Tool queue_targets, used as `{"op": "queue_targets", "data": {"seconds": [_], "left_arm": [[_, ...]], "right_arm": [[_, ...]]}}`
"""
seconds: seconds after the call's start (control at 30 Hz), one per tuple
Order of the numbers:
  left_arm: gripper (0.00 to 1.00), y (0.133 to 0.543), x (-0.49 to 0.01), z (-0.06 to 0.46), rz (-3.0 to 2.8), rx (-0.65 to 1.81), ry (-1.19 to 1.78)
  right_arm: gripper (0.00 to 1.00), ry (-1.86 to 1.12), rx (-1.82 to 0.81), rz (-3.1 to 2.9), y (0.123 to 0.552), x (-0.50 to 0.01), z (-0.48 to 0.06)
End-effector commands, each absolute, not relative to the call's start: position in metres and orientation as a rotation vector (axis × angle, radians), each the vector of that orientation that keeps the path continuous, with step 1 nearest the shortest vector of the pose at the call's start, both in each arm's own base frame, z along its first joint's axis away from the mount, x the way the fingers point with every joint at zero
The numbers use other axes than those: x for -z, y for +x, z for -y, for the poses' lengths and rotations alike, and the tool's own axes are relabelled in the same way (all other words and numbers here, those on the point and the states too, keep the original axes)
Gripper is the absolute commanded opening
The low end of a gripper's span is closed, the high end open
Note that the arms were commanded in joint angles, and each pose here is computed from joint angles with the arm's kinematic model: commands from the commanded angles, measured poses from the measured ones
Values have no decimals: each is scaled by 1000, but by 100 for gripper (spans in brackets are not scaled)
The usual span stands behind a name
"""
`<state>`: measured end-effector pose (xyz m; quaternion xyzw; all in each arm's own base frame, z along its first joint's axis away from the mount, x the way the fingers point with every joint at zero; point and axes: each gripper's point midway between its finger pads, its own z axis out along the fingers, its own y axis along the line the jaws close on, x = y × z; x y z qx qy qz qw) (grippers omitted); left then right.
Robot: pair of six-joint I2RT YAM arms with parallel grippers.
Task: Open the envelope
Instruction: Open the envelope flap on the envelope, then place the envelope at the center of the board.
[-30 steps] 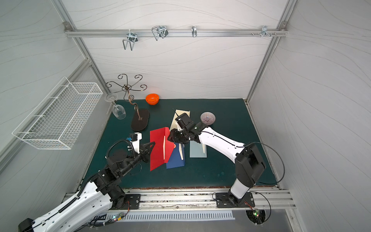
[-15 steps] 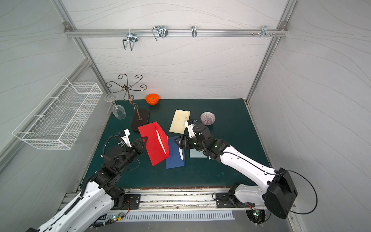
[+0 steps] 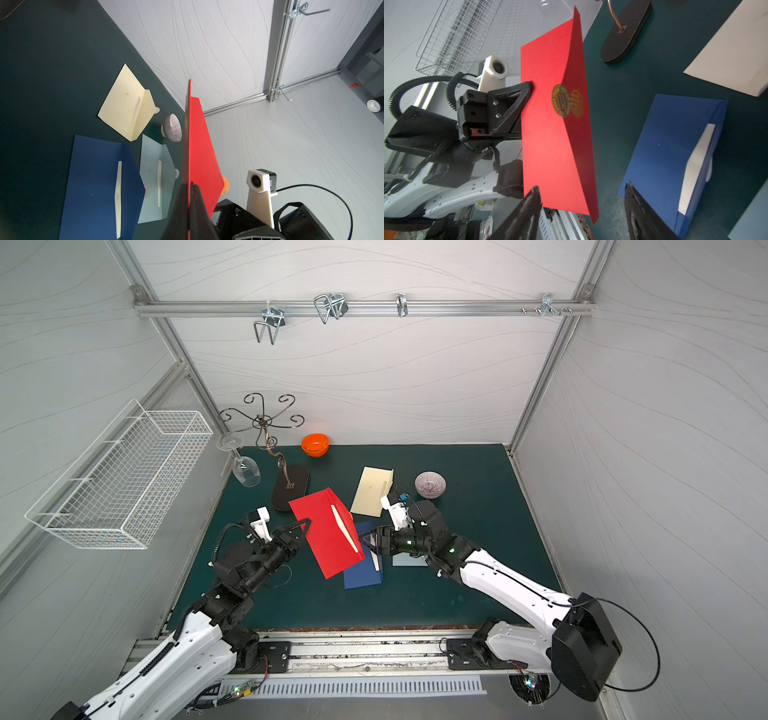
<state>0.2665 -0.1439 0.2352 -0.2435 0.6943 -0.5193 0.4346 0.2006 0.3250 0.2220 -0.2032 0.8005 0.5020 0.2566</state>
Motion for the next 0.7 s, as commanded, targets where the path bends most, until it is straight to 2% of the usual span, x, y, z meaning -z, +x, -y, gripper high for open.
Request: {"op": "queue_targets", "data": {"seconds": [0.0,0.47,0.67], "left_arm": [[0,266,-263,147,-1634,1387,-588],[0,266,-277,157,-1610,1463,-540],[0,266,-279,157,-1604,1466,-531]], "right_arm": [[65,-577,-1428,-2139,200,-233,-333],[59,-523,-1417,-2255,210,-212,-343],[50,-480,-1436,-2274,215,-206,-342]]}}
